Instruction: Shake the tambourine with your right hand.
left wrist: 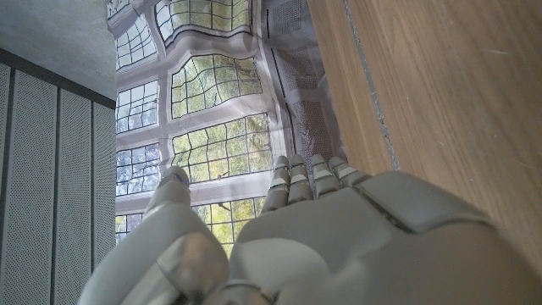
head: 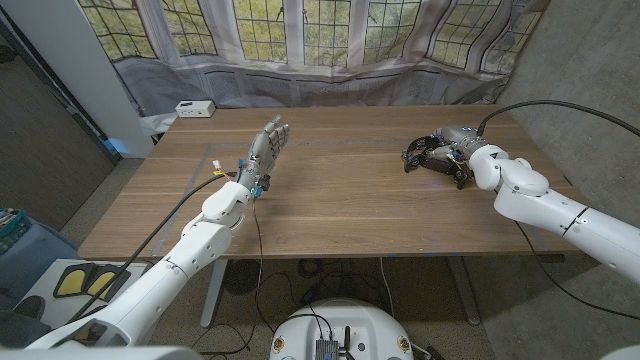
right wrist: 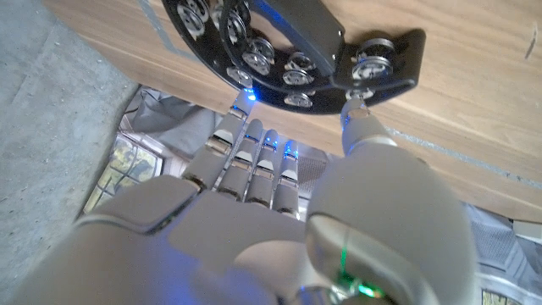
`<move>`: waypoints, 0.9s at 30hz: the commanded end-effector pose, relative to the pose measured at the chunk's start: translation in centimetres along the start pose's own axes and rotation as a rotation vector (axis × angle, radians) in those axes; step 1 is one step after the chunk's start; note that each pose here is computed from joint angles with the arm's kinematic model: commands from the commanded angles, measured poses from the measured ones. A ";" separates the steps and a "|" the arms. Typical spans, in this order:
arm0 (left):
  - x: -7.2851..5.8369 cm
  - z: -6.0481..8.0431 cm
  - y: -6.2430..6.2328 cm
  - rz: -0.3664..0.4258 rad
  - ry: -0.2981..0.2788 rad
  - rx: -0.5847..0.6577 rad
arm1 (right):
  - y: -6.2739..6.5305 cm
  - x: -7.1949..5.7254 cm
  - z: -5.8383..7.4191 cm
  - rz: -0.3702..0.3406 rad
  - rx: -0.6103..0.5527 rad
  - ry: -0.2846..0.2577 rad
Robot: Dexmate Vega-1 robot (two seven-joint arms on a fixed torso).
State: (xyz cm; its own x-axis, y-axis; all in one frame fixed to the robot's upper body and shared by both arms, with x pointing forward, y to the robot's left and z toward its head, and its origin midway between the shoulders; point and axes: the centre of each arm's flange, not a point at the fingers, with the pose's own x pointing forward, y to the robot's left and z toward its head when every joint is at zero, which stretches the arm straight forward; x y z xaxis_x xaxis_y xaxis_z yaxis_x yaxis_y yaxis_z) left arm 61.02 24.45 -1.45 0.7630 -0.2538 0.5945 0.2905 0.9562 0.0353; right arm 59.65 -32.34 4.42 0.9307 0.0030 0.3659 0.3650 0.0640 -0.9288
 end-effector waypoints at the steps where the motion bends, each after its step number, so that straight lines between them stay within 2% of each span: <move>1: 0.2 0.4 0.2 -0.005 -0.012 0.020 | -1.9 -2.5 1.4 -0.094 0.093 -0.042; 12: 0.3 1.3 1.0 -0.055 -0.019 0.020 | -2.1 -5.0 3.0 -0.266 0.315 -0.091; 17: 0.2 1.6 1.2 -0.050 -0.021 0.022 | -2.3 -5.1 3.1 -0.296 0.415 -0.131; 27: 0.0 1.7 1.4 -0.023 -0.042 0.019 | -2.5 -4.4 2.8 -0.343 0.652 -0.205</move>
State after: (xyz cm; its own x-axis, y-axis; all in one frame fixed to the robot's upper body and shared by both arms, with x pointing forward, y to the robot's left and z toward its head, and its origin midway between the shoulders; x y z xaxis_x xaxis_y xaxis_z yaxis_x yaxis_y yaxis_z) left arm 60.65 25.74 -0.14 0.7358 -0.2866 0.6136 0.3070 0.9487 0.0749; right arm 54.75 -29.36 5.04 0.7816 0.0650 0.6204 0.5260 0.4660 -0.7115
